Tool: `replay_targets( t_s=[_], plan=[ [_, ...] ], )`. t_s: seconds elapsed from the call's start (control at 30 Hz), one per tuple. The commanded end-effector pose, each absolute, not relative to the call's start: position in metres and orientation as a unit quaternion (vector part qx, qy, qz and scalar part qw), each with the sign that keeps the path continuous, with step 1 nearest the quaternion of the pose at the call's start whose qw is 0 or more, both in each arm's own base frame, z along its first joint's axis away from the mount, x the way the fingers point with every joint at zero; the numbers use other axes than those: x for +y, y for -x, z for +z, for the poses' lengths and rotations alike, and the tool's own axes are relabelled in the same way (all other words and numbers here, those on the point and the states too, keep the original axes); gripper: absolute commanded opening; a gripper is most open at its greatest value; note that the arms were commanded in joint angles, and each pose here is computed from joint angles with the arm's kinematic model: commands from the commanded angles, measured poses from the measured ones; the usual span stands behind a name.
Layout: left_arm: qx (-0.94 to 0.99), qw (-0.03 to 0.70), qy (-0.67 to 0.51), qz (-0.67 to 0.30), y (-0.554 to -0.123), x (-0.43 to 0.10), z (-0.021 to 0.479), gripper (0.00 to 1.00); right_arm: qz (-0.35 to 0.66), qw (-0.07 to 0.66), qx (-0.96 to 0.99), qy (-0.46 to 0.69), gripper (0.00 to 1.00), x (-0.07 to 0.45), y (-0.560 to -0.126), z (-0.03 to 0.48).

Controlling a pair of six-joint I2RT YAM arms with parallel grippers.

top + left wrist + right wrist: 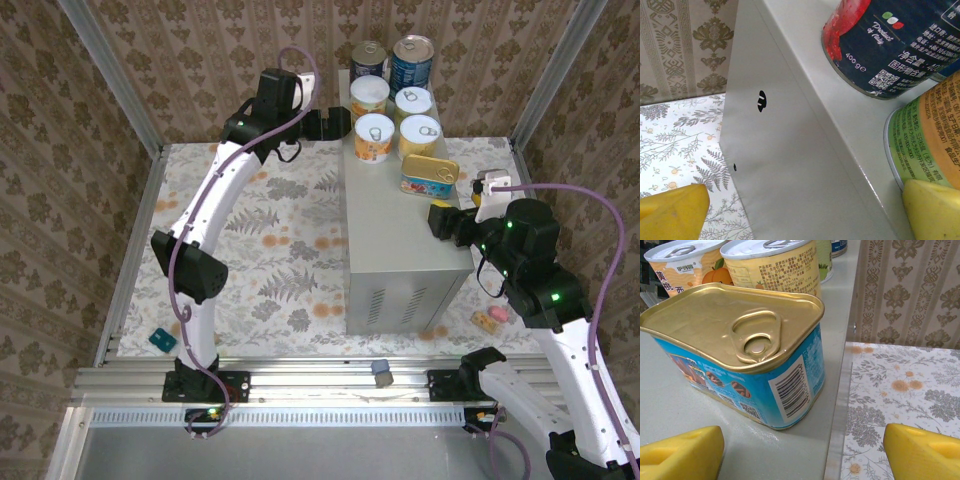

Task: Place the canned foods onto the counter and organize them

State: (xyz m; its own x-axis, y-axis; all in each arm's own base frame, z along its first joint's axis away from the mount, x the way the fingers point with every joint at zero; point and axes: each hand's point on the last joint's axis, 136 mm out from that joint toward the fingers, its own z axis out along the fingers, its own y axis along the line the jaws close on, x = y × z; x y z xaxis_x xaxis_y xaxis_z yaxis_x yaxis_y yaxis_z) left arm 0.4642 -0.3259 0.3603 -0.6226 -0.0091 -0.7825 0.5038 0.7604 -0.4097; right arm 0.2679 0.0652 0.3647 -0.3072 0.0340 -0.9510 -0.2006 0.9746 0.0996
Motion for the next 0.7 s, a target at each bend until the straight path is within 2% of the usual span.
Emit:
replay_targets(
  t_s=[0.0, 0.67],
  plan=[
    [0.849, 0.400, -0.148, -0.311, -0.4692, -0.3266, 0.3521, 1.00, 0.093, 0.555, 0.824, 0.064, 0.85, 0.0654, -0.2646, 0.3439],
    [0.849, 0.401, -0.147, -0.312, -0.4704, -0.3264, 0.3547, 1.00, 0.092, 0.552, 0.826, 0.065, 0.84, 0.0657, -0.2662, 0.3412]
  ],
)
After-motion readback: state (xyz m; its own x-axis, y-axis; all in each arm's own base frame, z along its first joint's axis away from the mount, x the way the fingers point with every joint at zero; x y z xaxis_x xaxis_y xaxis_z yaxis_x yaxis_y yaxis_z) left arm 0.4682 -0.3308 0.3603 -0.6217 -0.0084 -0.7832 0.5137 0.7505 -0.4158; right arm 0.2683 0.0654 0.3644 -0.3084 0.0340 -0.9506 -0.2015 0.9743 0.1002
